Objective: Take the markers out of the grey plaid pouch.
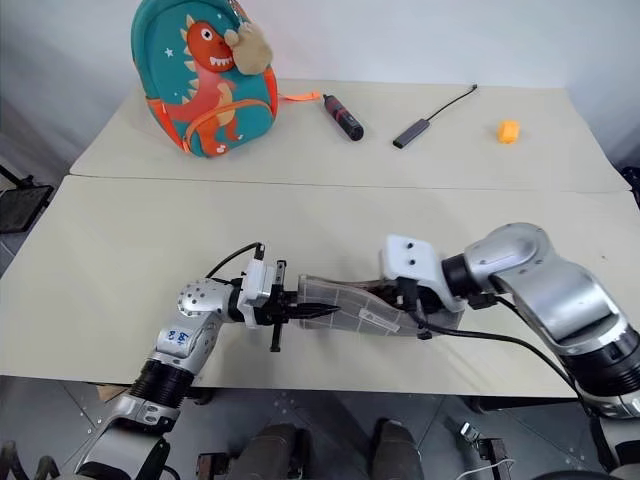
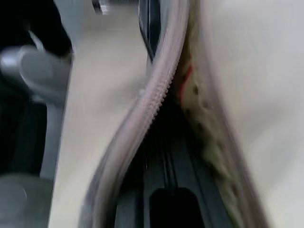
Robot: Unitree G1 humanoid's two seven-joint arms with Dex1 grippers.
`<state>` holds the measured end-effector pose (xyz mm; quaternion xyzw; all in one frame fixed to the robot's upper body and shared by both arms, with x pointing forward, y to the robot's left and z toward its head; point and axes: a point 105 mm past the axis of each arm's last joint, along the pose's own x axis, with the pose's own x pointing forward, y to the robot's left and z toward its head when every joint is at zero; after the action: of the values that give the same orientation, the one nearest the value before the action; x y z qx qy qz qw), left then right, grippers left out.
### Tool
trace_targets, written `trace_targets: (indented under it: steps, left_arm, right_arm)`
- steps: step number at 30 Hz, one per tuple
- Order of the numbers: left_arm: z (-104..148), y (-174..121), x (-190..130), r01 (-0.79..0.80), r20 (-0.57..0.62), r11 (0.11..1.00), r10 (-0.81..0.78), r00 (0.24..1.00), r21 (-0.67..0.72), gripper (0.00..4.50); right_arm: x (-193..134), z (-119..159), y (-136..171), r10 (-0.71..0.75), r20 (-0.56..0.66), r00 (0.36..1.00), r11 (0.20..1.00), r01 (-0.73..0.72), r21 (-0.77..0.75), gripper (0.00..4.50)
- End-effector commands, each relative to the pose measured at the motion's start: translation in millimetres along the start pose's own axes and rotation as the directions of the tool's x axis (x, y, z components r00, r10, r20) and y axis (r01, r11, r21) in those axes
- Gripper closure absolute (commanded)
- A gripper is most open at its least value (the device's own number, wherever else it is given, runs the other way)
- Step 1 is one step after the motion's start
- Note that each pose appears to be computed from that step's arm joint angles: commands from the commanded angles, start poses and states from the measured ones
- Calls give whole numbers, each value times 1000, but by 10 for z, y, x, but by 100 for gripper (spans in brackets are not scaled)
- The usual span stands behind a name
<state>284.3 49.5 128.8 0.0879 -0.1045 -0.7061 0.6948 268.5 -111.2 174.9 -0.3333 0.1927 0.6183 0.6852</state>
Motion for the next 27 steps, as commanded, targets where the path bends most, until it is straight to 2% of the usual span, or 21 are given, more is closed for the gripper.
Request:
trace_targets:
  steps: [1,2,4,9,15,22,27]
  left_arm:
    - [-10,-65,6,16,-10,1000,-16,1000,9,450]
    - [-11,-67,4,15,-11,1000,-15,1000,9,450]
    - [-10,-71,-2,7,-15,1000,-7,1000,14,450]
    - [-11,-72,-9,-4,-19,1000,4,1000,17,450]
    - [-11,-72,2,-10,-19,1000,10,1000,21,450]
    - [-16,-105,8,-3,-30,999,3,1000,33,450]
    - [-7,-129,8,7,-34,999,-6,999,48,450]
  right_arm:
    - [-3,-44,-38,-57,-81,995,998,55,-27,447]
    - [-2,-50,-50,-68,-91,993,997,65,-34,447]
    - [21,-66,-30,-73,-114,991,996,67,-55,410]
    - [99,-110,41,-37,-152,988,997,26,-73,259]
    - [259,-311,90,1,-216,976,1000,-6,-22,259]
    - [461,-465,43,-25,-281,959,998,8,-61,259]
    - [527,-366,116,3,-256,967,998,-20,-67,259]
